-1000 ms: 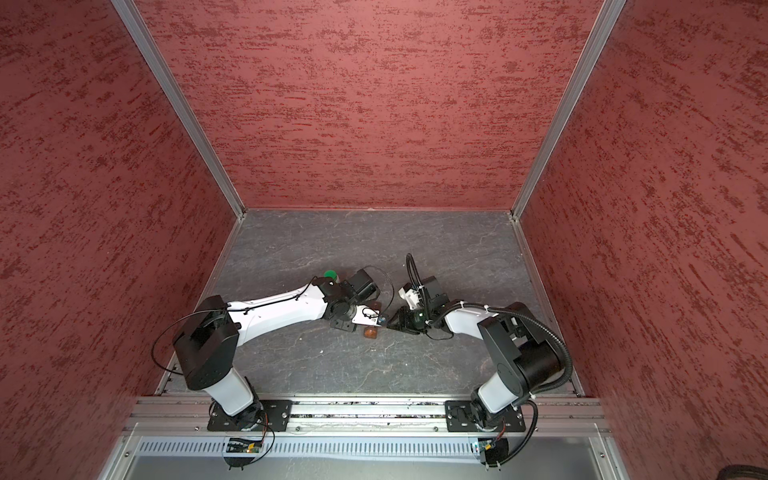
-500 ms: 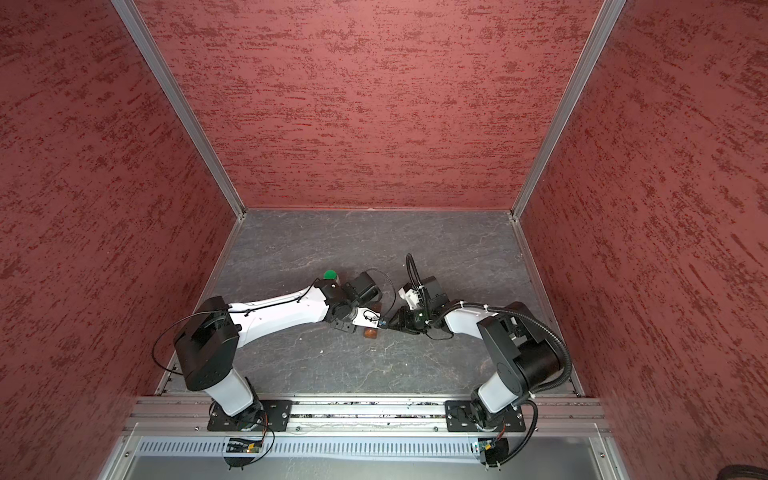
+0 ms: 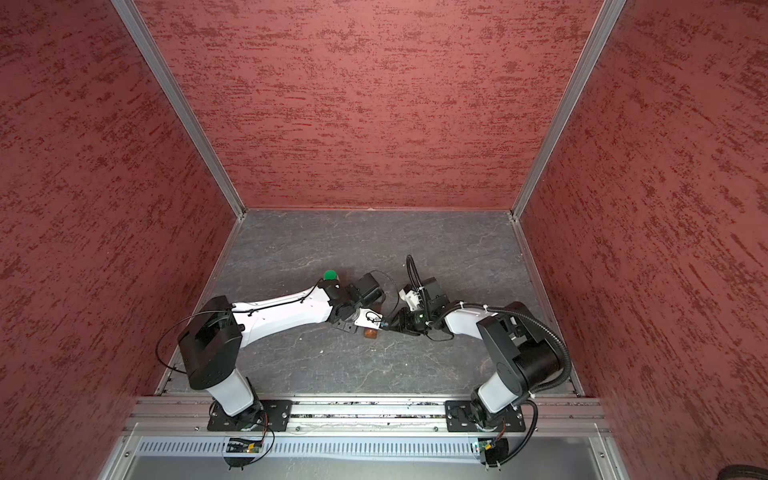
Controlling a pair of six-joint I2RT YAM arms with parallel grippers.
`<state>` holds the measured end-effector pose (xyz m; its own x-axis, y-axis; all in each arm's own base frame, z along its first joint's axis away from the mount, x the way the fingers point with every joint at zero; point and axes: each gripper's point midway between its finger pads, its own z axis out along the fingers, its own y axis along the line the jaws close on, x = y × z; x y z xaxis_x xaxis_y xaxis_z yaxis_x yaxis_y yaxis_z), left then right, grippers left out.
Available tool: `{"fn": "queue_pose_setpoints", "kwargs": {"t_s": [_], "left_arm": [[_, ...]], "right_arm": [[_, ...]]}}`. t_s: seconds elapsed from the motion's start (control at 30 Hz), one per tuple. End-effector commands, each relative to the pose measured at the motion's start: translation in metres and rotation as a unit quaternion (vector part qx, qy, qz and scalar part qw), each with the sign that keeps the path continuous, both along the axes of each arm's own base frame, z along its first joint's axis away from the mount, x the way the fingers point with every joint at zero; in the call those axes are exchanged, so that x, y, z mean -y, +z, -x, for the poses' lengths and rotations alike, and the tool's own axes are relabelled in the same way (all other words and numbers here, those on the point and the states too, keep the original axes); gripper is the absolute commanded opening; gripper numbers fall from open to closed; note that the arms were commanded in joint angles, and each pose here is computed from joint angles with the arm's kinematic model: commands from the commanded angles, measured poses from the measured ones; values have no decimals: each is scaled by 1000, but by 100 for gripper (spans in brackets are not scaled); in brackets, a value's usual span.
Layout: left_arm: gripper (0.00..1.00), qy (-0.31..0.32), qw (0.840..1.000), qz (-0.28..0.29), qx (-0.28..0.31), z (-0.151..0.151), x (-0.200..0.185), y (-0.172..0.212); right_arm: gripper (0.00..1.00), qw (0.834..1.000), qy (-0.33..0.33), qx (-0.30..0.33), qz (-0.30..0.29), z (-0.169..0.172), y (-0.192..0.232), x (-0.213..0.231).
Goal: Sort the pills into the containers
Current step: 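Pour yellow softgels from the bottle into the open compartment with the left gripper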
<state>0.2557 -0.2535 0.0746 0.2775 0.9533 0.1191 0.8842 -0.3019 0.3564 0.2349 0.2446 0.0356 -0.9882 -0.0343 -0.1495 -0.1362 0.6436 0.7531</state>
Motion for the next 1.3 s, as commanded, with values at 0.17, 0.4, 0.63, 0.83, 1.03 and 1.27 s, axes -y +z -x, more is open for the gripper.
{"fn": "queue_pose_setpoints", "kwargs": {"t_s": [0.17, 0.4, 0.63, 0.83, 1.03, 1.27], "left_arm": [[0, -6, 1000, -5, -1, 0, 4, 2], [0, 2, 1000, 11, -4, 0, 5, 2], [0, 12, 999, 33, -7, 1, 7, 2], [0, 21, 999, 46, -10, 3, 3, 0], [0, 28, 998, 49, -11, 4, -1, -2], [0, 32, 998, 55, -8, 4, -5, -2]], "right_arm": [[35, 1000, 12, 8, -7, 3, -1, -3], [35, 1000, 11, 9, -8, 2, -1, -3], [35, 1000, 11, 10, -8, 2, 1, -3], [35, 1000, 10, 7, -6, 2, 1, -3], [35, 1000, 10, 9, -3, 0, 3, -3], [35, 1000, 10, 9, 1, 0, 4, -2]]}}
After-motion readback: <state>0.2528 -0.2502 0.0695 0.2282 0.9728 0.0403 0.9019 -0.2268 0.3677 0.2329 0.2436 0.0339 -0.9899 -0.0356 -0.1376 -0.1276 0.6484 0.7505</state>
